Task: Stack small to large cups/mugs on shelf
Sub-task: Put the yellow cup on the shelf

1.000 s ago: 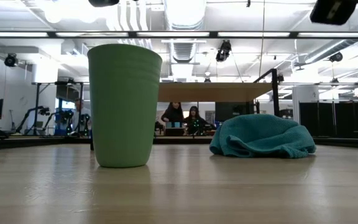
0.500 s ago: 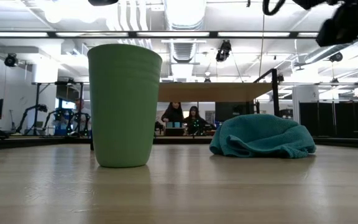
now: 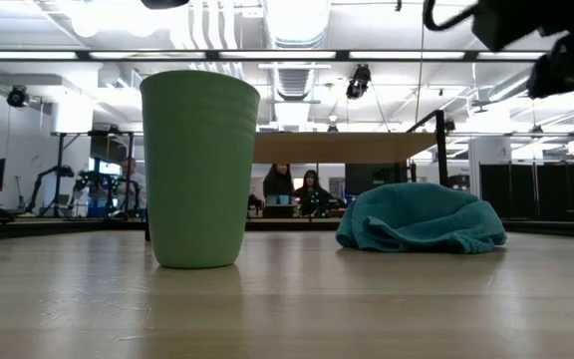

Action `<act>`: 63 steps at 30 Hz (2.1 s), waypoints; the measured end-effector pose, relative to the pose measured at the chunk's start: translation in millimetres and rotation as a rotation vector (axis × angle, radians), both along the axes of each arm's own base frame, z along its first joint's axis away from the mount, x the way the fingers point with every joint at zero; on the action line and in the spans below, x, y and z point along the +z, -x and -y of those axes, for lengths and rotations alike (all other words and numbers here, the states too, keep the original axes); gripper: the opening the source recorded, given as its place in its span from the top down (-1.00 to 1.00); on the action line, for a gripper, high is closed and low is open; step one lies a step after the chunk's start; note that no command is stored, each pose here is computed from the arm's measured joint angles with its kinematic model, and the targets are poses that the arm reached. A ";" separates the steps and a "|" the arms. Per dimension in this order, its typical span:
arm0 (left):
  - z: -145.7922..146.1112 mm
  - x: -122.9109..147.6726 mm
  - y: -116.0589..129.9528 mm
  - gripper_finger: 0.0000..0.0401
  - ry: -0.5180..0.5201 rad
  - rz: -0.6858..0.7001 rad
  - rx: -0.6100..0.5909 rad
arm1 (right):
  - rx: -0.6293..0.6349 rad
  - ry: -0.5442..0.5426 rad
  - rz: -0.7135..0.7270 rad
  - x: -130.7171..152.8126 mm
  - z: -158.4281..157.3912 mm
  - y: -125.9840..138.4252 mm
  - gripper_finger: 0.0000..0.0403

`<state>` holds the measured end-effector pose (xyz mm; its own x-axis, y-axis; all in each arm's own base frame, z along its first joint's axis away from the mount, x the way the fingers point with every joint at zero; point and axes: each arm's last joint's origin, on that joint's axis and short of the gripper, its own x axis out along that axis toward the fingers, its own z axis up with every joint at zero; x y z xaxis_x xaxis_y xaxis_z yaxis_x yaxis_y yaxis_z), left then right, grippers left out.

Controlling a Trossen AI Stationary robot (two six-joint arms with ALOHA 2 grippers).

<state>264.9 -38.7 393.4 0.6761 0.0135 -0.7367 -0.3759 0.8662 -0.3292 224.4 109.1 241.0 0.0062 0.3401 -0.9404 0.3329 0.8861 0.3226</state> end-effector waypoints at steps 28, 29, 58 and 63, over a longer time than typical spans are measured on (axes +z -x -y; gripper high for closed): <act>-1.8 18.1 22.5 0.64 0.038 0.073 -0.030 | -0.144 0.038 -0.108 -43.1 -32.9 9.7 0.38; -1.8 18.5 22.7 0.64 0.039 0.078 -0.031 | -0.141 0.044 -0.113 -44.7 -33.3 9.1 0.40; -0.7 20.3 24.8 0.64 0.024 0.087 -0.054 | -0.092 0.064 0.166 28.6 -12.8 -23.6 0.95; -0.9 21.1 26.0 0.64 0.024 0.091 -0.054 | -0.120 0.252 0.287 77.2 10.8 -32.3 0.95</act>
